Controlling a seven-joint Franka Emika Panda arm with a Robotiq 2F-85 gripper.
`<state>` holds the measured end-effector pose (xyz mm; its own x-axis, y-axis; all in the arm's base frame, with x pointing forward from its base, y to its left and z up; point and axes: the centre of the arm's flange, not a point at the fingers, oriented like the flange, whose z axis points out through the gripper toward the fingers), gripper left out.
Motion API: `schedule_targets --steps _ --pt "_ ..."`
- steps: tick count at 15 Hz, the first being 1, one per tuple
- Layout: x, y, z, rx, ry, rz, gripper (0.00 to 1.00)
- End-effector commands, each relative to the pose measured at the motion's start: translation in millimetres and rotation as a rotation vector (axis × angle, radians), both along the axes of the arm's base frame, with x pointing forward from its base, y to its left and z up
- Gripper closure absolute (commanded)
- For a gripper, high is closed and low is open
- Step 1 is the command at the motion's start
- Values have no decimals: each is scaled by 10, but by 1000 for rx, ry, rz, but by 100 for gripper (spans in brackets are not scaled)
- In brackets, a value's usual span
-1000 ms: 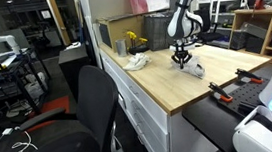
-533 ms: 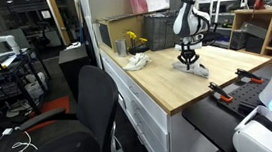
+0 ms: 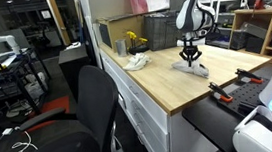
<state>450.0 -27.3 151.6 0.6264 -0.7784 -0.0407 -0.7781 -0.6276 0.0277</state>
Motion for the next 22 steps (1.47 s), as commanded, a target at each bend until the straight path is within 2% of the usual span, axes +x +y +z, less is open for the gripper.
schedule_targets --steps 1,6,16,18,22 --pt "-90 -61 -95 -74 10 -12 100" --pt "-236 -145 -171 -208 63 -43 100" --pt "-425 -152 -163 -428 155 -94 100" --pt "-441 -96 -107 -384 139 -94 100" --pt "-422 173 89 -233 81 -68 100"
